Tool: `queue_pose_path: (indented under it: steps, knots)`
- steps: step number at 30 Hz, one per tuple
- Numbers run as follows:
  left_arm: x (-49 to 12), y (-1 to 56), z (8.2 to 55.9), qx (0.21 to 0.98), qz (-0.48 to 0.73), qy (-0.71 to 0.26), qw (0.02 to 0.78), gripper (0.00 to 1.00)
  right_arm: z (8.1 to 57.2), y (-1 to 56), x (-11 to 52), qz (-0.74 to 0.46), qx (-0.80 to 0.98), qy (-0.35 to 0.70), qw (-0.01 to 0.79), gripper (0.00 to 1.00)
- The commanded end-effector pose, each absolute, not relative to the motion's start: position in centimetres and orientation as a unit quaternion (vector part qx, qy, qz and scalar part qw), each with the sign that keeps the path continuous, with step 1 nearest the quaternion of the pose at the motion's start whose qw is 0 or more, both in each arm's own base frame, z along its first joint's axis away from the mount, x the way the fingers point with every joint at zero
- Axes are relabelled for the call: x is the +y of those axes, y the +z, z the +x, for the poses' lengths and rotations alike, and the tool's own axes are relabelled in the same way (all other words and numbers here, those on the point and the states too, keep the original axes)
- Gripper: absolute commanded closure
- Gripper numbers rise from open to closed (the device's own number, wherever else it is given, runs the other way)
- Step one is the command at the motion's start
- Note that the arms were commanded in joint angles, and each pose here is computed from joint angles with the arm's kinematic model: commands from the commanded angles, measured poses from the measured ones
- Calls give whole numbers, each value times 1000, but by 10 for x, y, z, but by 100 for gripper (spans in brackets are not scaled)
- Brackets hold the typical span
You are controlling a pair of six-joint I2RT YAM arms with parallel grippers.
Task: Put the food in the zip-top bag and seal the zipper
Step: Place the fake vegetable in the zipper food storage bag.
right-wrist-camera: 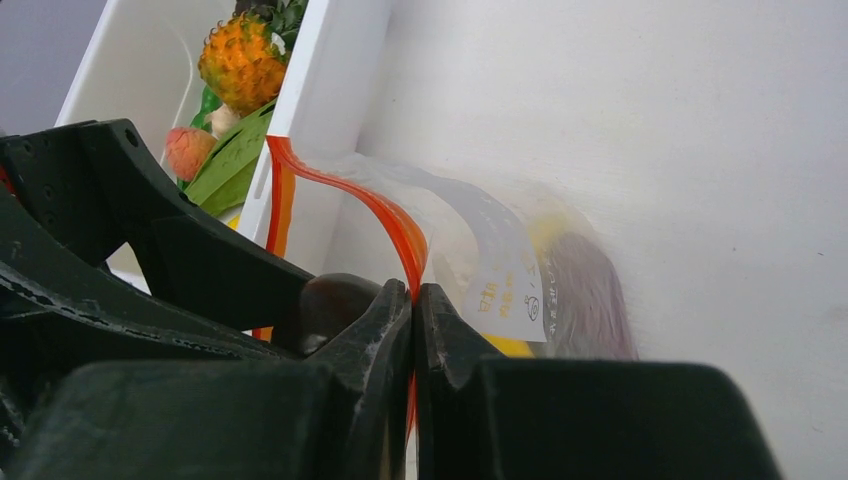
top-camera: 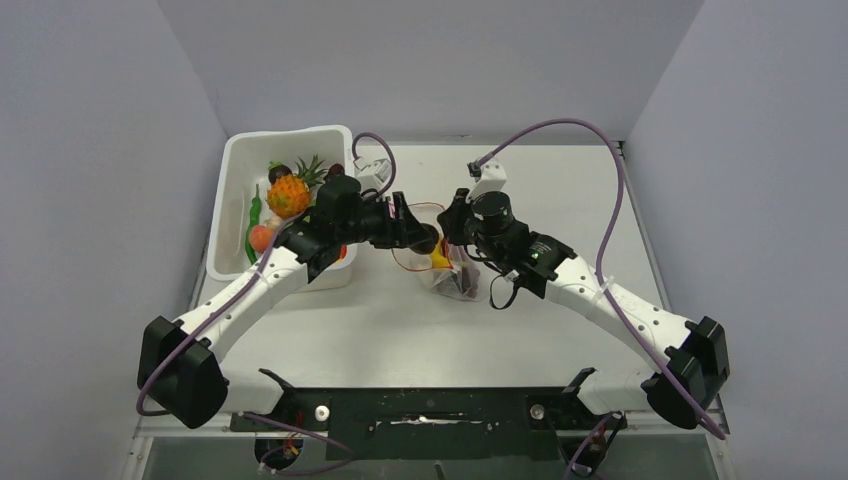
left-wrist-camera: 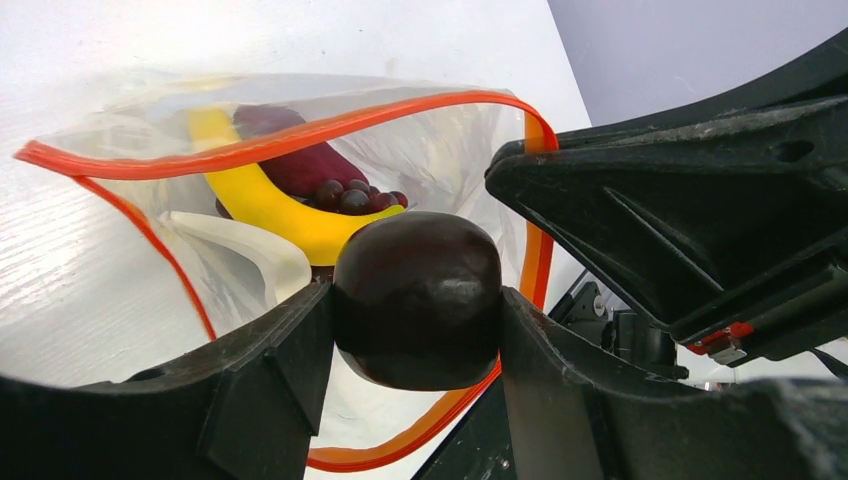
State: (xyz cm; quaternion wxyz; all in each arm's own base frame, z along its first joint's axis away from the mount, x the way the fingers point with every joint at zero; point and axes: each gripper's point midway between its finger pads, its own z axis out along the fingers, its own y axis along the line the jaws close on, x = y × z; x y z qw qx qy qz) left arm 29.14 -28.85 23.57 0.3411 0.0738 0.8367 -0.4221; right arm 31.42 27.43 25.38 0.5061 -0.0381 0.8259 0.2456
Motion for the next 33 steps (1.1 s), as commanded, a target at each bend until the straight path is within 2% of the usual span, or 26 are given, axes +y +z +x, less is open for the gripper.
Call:
queue_pose_path:
  steps: [1,15,19,27,33]
  knots:
    - [-301,261,297,811,89,-443,372,51,323,295,275,-16,790,273,549,100]
    - [-303,279,291,796,103,-460,381,28,313,295,265,-17,788,275,551,100]
    - [-296,287,291,797,99,-447,394,28,310,294,263,-14,787,279,549,100]
    - [-259,291,291,831,86,-357,418,28,310,301,254,-8,788,265,556,100]
    - [-245,266,287,853,72,-323,404,28,311,300,255,-5,789,267,554,100]
